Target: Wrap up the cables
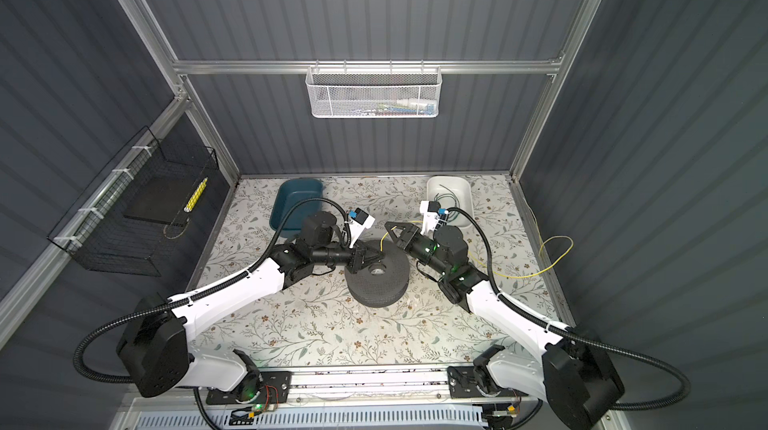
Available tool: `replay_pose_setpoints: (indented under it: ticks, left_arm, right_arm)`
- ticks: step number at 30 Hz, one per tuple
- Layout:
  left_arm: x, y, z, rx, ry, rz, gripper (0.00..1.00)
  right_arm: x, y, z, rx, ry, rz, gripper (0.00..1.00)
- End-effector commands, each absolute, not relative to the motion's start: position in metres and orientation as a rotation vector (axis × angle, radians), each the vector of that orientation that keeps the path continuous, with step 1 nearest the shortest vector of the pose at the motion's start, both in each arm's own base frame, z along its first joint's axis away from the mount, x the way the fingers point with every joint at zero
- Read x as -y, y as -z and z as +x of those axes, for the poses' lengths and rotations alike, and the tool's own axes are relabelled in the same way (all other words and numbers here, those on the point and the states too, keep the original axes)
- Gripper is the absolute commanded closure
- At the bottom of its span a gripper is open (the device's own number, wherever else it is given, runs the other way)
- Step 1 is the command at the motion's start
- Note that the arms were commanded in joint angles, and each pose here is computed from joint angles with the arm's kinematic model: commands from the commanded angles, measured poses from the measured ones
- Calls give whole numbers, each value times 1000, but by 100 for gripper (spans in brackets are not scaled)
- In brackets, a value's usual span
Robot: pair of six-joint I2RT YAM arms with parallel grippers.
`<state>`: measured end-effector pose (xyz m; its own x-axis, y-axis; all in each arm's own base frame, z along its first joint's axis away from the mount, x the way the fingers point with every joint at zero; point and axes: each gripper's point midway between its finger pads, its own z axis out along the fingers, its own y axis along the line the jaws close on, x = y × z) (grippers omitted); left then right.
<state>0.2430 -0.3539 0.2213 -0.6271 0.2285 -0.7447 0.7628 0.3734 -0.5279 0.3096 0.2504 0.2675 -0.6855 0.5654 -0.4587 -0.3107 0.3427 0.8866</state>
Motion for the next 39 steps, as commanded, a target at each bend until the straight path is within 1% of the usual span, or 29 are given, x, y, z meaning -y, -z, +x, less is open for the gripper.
replay_pose_setpoints:
  ticks: [1, 4, 6, 7, 10, 11, 12, 15, 17, 18, 19, 22, 24, 26, 27, 30, 31, 33, 37, 39]
  left_arm:
    - [359, -240, 247, -2008, 1217, 877, 100]
    - [359, -240, 247, -2012, 1216, 885, 100]
    - [360, -241, 247, -2011, 1218, 888, 100]
    - [360, -242, 247, -2010, 1219, 891, 100]
    - [359, -242, 247, -2014, 1209, 895, 100]
    - [358, -240, 247, -2022, 1196, 895, 98]
    - [356, -237, 247, -2033, 1180, 895, 91]
    - [340, -228, 249, -2066, 1082, 857, 56]
    - [321, -221, 256, -2087, 995, 784, 40]
    - [309, -218, 262, -2103, 967, 721, 32]
    - [292, -212, 273, -2128, 907, 621, 24]
    - [246, -187, 296, -2226, 882, 330, 15]
    - [234, -168, 301, -2286, 922, 242, 14]
    - [239, -153, 296, -2334, 1036, 234, 14]
    - [244, -147, 293, -2349, 1100, 241, 15]
    - [255, -140, 289, -2336, 1290, 270, 24]
    - [256, -139, 289, -2326, 1327, 266, 25]
    - [255, -136, 291, -2309, 1358, 238, 26]
    - [254, -111, 292, -2379, 1343, 210, 28]
    - [257, -104, 292, -2374, 1375, 202, 31]
  right_arm:
    - [-254, -266, 303, -1852, -1449, 186, 85]
    - [-257, -265, 303, -1866, -1451, 176, 82]
    - [-258, -263, 305, -1871, -1448, 175, 82]
    - [-259, -261, 305, -1878, -1447, 174, 84]
    - [-259, -256, 304, -1900, -1429, 176, 99]
    - [-257, -255, 304, -1899, -1416, 182, 100]
    - [-254, -254, 304, -1900, -1396, 188, 100]
    - [-245, -253, 305, -1903, -1326, 194, 100]
    - [-242, -247, 307, -1925, -1274, 192, 100]
    - [-238, -255, 304, -1905, -1266, 185, 100]
    - [-235, -254, 304, -1909, -1252, 185, 100]
    - [-231, -250, 304, -1916, -1234, 191, 100]
    - [-230, -249, 303, -1919, -1230, 189, 100]
    - [-230, -248, 302, -1921, -1229, 186, 100]
    - [-230, -249, 302, -1921, -1229, 186, 100]
    - [-229, -251, 301, -1919, -1224, 175, 100]
    - [-229, -251, 300, -1919, -1223, 174, 100]
    - [-228, -249, 300, -1924, -1217, 173, 100]
    - [-228, -248, 300, -1926, -1217, 177, 100]
    - [-228, -248, 300, -1926, -1216, 177, 100]
